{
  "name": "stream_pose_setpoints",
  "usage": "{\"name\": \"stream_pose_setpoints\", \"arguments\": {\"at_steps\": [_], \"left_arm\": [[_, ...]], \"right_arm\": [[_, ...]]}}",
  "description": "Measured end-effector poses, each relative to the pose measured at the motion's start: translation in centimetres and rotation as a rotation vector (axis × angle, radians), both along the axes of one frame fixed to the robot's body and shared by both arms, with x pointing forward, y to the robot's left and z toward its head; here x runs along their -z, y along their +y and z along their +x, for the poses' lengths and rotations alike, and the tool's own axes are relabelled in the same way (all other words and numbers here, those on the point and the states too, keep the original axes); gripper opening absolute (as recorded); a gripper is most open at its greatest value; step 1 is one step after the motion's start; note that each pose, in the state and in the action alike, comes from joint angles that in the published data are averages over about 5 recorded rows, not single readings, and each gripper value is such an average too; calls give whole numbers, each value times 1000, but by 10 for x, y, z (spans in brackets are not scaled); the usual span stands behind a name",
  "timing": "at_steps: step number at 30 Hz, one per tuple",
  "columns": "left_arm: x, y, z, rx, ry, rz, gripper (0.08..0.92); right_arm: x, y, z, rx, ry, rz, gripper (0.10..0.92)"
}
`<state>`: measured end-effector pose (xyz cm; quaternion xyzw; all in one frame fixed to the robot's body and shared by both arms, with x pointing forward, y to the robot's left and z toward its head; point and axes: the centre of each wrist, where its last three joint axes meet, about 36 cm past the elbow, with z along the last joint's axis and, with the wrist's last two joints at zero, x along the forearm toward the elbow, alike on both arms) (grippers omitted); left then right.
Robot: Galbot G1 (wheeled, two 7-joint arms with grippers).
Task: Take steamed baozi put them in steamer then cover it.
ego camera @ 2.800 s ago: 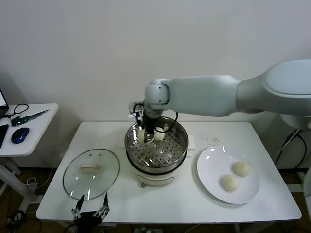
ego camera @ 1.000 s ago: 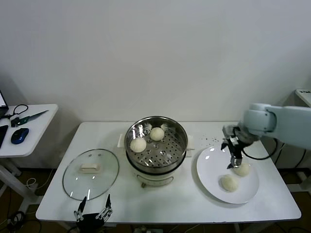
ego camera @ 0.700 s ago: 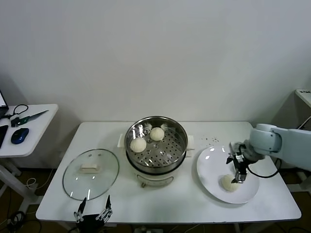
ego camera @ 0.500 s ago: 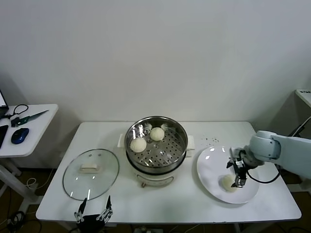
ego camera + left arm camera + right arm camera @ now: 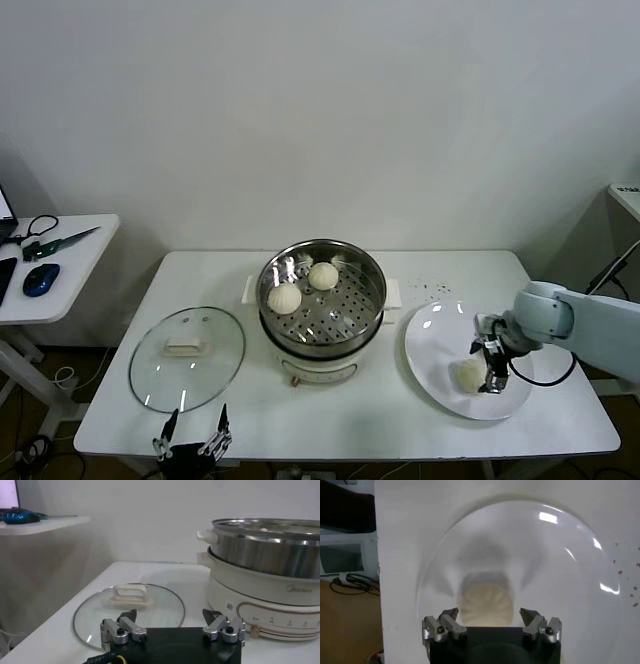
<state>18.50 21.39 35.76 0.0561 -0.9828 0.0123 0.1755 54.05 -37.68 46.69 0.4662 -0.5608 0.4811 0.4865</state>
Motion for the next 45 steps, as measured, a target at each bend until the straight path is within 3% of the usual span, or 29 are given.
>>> {"name": "stream_pose_setpoints", "arguments": {"at_steps": [11,20,28,37,45], "left_arm": [[0,-1,0,-4,0,-4,823],[0,-2,0,-5,0,-2,823],[-3,-3,0,0,-3,-2,823],[-3,-2,0,0,-3,2,823],[-2,-1,0,1,-6,2,823]], "right_arm": [[9,3,2,-1,9,1,708],[-15,12,16,-72,0,15,679],[-115,45,66,-280,-58,54,683],[-259,153,82,-774,-139,78,736],[-296,258,57,-1207,-174,-32,713]]}}
